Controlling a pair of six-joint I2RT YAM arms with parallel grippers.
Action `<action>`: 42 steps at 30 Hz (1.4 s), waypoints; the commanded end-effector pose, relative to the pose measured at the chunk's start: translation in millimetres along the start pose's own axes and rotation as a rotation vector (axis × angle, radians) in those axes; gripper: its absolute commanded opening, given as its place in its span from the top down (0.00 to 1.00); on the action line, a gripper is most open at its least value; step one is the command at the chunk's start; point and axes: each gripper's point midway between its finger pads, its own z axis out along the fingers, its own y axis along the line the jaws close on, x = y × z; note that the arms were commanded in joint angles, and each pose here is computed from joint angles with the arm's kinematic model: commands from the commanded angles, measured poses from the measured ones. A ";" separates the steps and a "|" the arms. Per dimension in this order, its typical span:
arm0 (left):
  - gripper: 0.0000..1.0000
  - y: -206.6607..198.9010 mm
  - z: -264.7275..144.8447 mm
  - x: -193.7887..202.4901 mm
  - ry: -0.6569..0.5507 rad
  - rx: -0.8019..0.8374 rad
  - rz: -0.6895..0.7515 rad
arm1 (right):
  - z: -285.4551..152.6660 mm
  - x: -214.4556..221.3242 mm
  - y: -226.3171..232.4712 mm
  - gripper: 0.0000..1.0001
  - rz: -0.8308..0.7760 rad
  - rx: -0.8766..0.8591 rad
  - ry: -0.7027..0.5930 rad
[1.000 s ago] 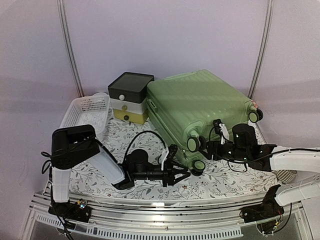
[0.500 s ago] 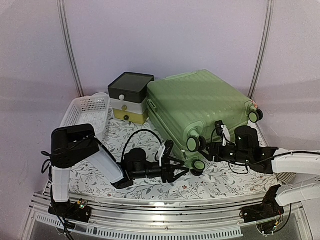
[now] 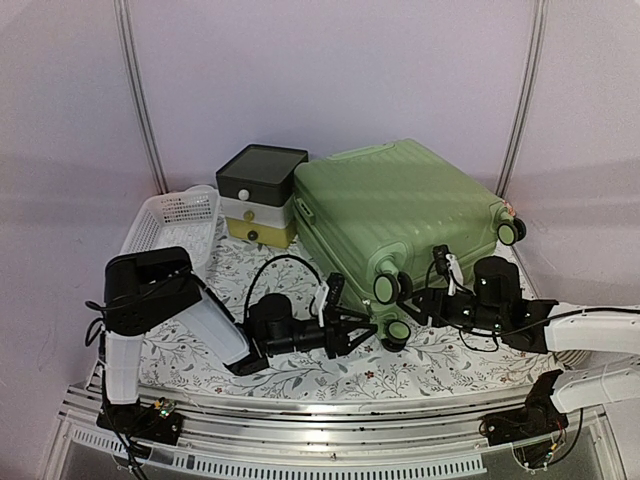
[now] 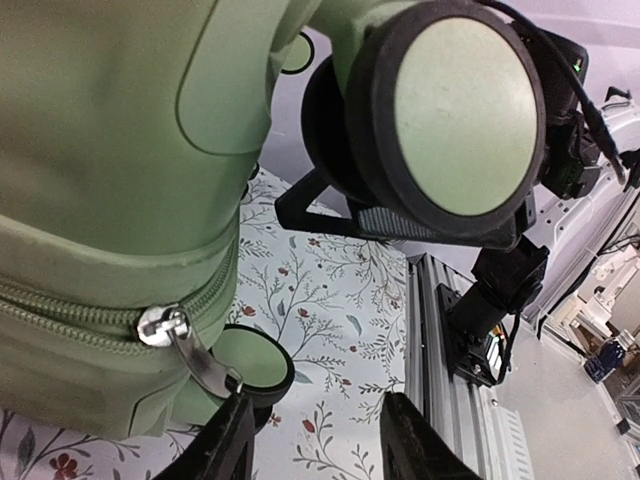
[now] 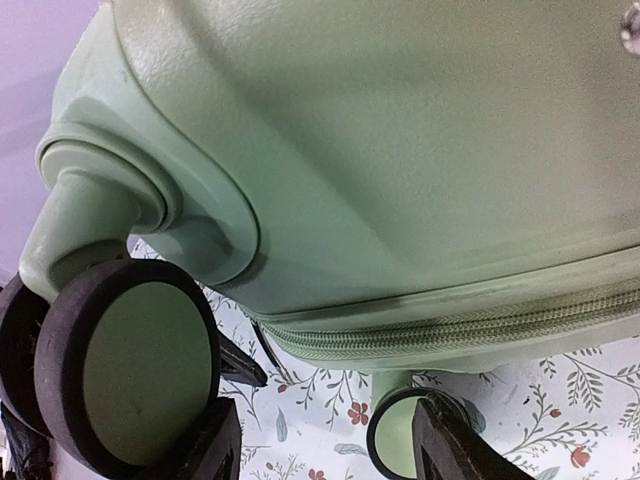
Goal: Open, take out, and arrange the luggage
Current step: Pick up the zipper from the luggage.
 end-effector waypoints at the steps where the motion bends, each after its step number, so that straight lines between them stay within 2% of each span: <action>1: 0.54 11.4 4.8 -9.7 -0.044 -0.012 -0.007 | 1.3 -4.7 4.5 0.40 0.006 -0.030 -0.018; 10: 0.55 42.2 2.0 -3.1 -0.030 -0.098 -0.123 | -0.9 -6.3 2.3 0.41 0.005 -0.021 -0.029; 17: 0.56 48.2 3.1 3.4 -0.019 -0.094 -0.168 | -1.3 -5.8 0.3 0.41 0.006 -0.016 -0.029; 24: 0.56 39.1 8.1 -3.9 -0.035 -0.030 -0.144 | -1.0 -7.2 1.0 0.41 0.004 -0.019 -0.029; 30: 0.50 34.7 -7.5 -3.1 -0.059 -0.025 -0.139 | -1.5 -7.7 0.8 0.41 0.003 -0.018 -0.029; 42: 0.51 32.3 -21.3 -11.2 -0.102 -0.051 -0.123 | 1.6 -7.9 0.9 0.41 -0.003 -0.020 -0.018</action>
